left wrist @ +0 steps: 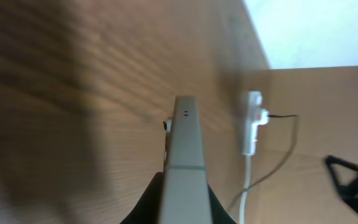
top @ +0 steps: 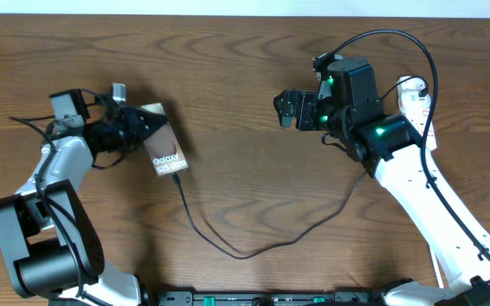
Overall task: Plug charger to phone and switch on socket
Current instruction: 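Lower the phone with the left gripper toward the table, cable attached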
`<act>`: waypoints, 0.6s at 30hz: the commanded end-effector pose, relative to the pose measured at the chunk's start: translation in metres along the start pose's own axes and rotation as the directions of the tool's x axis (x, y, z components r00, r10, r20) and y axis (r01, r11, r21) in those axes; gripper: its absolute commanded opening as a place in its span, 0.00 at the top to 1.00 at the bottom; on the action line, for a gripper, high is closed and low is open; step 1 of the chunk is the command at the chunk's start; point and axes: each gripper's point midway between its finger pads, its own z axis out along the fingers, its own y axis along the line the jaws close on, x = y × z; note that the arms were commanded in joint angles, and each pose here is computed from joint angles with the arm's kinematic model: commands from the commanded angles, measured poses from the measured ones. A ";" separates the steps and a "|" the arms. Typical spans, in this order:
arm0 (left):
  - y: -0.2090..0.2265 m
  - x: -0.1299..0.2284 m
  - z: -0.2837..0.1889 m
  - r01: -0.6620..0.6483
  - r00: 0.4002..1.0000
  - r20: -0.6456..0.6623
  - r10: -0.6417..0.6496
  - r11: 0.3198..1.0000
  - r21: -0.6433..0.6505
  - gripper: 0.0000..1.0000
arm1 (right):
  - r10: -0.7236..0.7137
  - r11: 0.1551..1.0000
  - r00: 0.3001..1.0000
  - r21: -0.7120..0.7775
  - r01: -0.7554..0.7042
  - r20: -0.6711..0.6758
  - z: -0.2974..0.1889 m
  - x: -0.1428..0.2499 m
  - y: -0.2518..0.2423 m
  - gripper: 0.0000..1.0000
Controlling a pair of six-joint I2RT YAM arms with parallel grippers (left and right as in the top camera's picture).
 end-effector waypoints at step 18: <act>0.085 0.037 0.051 0.108 0.983 -0.140 -0.121 0.989 -0.097 0.93 | -0.019 0.999 1.000 0.050 0.019 0.008 -0.002 -0.001 -0.006 0.01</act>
